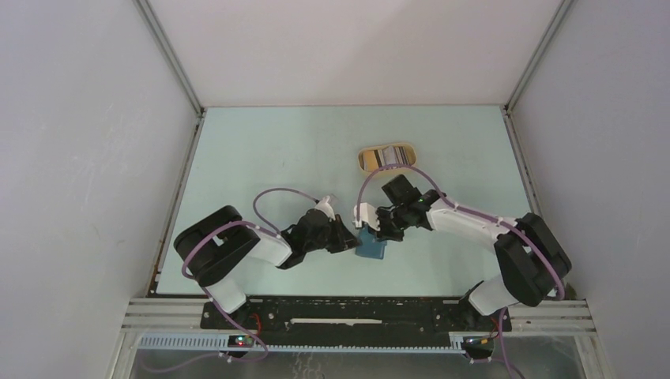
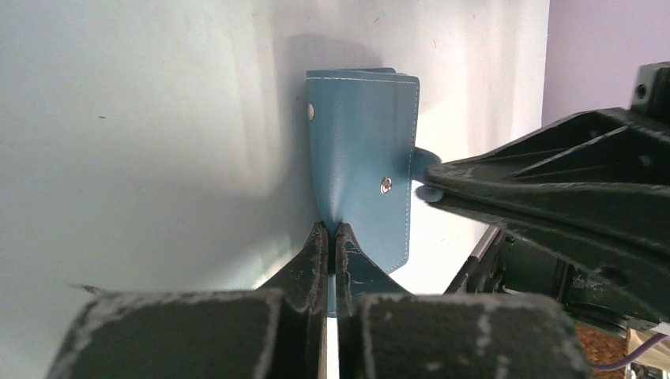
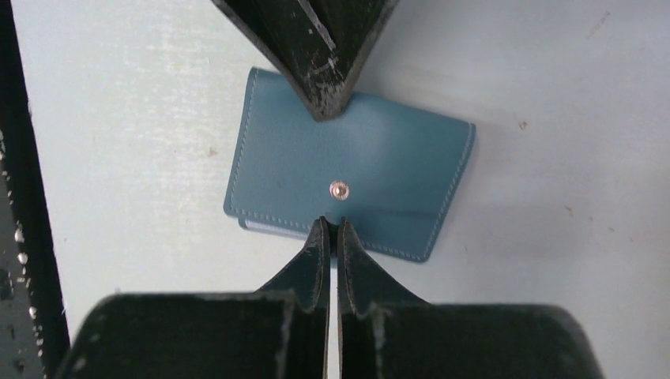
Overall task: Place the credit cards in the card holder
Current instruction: Open the card holder at the center of the board.
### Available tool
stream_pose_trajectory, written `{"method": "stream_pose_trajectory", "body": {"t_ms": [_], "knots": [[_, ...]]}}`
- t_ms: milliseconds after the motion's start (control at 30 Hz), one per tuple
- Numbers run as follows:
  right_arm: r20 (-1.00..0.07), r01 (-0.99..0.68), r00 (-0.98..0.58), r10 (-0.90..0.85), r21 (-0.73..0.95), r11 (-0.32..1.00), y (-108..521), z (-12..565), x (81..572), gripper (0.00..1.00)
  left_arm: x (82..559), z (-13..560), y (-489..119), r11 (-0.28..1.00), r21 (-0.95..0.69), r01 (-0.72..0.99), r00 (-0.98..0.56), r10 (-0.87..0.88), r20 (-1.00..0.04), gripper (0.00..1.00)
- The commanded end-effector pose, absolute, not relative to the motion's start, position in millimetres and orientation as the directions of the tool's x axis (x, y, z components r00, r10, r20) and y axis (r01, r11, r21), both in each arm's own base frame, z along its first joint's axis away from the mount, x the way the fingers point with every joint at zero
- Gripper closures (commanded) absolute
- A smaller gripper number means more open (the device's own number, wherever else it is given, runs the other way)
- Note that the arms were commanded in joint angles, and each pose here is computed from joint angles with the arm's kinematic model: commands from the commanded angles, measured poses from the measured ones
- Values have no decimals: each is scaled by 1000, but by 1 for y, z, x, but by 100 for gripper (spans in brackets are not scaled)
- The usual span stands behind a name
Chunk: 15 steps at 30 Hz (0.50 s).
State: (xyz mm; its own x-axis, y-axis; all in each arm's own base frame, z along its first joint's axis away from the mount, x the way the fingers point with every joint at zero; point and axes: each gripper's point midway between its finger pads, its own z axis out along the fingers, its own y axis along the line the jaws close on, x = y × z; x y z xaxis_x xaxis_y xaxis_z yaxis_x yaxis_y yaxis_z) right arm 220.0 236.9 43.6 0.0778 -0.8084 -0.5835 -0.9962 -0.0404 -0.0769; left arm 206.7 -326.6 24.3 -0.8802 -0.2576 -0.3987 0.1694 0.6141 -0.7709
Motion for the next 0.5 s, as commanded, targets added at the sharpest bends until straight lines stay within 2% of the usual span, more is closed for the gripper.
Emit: {"method": "stream_pose_trajectory", "body": {"t_ms": [0, 100, 167, 200, 333, 467], "knots": [[-647, -994, 106, -755, -92, -61, 226, 69, 219, 100, 208, 19, -318, 627, -763, 159, -875, -269, -403, 100], [-652, -992, 125, -748, -83, -93, 216, 67, 212, 100, 208, 22, -319, 620, -766, 171, -875, -262, -407, 99], [-637, -989, 144, -757, -86, -116, 210, 60, 210, 100, 208, 26, -319, 612, -769, 182, -873, -258, -413, 95], [-631, -989, 146, -762, -87, -117, 208, 58, 211, 100, 209, 29, -319, 608, -771, 191, -871, -257, -418, 90], [-644, -989, 147, -751, -100, -108, 208, 62, 215, 100, 210, 38, -310, 605, -766, 218, -852, -265, -451, 58], [-715, -988, 151, -683, -102, -112, 219, 80, 210, 100, 211, 46, -300, 637, -728, 254, -825, -250, -507, 38]]}}
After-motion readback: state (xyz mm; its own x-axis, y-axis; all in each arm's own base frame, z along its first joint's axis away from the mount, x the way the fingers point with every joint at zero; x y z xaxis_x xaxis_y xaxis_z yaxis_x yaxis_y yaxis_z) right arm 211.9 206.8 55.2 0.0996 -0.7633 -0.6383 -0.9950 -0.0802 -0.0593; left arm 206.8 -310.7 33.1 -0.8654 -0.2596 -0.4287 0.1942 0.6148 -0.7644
